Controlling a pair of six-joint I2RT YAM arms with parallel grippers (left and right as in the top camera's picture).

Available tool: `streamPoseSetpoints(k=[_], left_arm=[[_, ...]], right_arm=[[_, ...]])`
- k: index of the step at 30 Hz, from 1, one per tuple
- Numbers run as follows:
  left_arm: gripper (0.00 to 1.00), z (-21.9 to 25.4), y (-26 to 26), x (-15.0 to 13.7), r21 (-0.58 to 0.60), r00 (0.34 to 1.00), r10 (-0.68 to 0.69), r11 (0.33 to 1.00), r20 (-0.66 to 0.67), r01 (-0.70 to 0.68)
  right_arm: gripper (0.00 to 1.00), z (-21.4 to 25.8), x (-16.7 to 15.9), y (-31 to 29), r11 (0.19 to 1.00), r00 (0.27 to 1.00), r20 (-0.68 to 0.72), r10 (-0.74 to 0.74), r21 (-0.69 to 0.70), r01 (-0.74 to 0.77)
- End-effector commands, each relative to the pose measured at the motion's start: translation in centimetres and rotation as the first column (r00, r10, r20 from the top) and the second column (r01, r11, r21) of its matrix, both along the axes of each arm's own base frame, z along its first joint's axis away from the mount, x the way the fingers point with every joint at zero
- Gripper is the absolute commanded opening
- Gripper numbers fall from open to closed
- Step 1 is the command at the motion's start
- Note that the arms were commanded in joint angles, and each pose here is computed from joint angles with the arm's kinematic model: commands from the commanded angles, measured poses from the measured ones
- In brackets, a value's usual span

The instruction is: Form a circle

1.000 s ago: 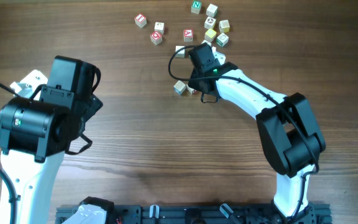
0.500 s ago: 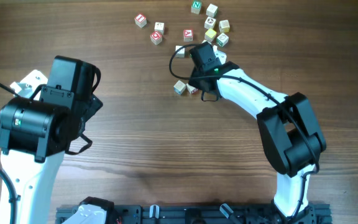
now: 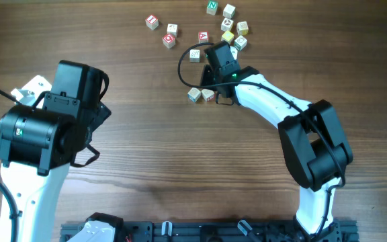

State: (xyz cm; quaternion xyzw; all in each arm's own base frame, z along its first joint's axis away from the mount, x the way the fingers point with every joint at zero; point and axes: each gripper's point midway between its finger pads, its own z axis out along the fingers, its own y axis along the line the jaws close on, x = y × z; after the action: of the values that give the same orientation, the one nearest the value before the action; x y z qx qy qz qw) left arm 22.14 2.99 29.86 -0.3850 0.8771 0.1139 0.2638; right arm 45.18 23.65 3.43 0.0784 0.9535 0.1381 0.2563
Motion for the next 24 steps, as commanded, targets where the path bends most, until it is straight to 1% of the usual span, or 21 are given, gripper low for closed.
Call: streamPoseSetpoints(k=[1, 5, 24], left_arm=[[1.0, 0.2, 0.2, -0.1, 0.001, 1.0, 0.008, 1.0, 0.009, -0.008], [1.0, 0.2, 0.2, -0.1, 0.001, 1.0, 0.008, 1.0, 0.009, -0.008], [1.0, 0.2, 0.2, -0.1, 0.001, 1.0, 0.008, 1.0, 0.009, -0.008]], right_arm=[[0.05, 0.6, 0.5, 0.9, 0.998, 0.998, 0.018, 0.057, 0.013, -0.057], [0.05, 0.6, 0.3, 1.4, 0.995, 0.995, 0.014, 0.098, 0.028, -0.099], [0.05, -0.1, -1.4, 2.4, 0.992, 0.991, -0.026, 0.128, 0.015, -0.128]])
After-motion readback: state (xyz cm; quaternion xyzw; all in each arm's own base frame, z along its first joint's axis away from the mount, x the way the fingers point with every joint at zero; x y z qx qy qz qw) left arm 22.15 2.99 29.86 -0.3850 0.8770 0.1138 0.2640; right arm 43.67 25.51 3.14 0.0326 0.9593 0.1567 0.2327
